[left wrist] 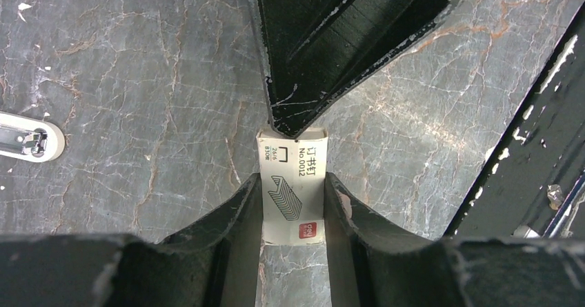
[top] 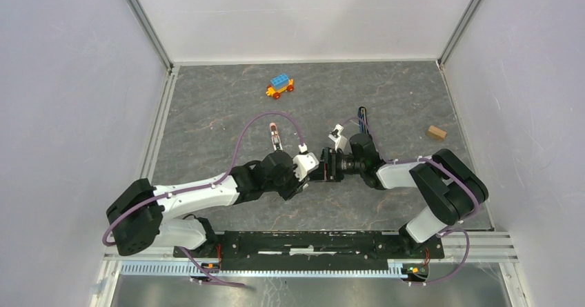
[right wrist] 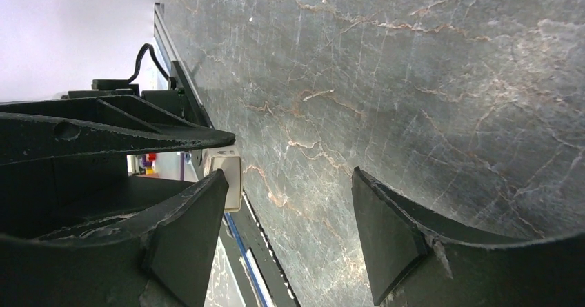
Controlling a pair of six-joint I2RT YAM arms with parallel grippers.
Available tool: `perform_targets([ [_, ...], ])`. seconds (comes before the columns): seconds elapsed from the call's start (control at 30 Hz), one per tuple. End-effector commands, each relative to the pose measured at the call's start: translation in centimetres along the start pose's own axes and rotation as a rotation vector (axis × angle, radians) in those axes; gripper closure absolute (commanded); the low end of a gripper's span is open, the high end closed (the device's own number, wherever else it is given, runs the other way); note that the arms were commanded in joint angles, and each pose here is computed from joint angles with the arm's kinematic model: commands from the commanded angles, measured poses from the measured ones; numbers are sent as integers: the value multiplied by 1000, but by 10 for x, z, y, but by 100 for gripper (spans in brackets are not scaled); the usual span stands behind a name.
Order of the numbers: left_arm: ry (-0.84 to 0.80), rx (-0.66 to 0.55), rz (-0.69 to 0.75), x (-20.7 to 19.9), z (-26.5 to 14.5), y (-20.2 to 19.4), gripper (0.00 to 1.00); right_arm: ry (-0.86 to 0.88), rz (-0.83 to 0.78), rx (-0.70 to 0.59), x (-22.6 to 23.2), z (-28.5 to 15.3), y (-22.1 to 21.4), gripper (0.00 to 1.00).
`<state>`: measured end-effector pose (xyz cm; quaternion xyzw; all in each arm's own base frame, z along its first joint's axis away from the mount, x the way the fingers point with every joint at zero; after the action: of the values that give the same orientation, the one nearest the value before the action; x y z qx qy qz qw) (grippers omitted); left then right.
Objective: Load the staples into the stapler
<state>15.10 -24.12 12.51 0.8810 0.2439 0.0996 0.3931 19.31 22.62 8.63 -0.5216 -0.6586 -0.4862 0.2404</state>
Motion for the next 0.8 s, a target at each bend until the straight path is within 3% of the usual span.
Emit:
perform_targets([
  [0.0,-8,-144,87,0,-7,26,59,85,-40,35,14,5,1,27],
  [0.77,-47,-344,308,-1,-18,27,58,192,-33,98,30,13,-1,42],
])
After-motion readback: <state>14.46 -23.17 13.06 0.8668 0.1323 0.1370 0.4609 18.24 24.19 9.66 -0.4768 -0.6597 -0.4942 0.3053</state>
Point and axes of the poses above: each gripper's point midway between its finger pads, its own z axis out along the fingers, its own x axis along the line the jaws close on, y = z × x, the point moved 7 cm from there along -z, back along the fingers, and after that the axes turned 1 degree about -z, right-handed, at the moved point
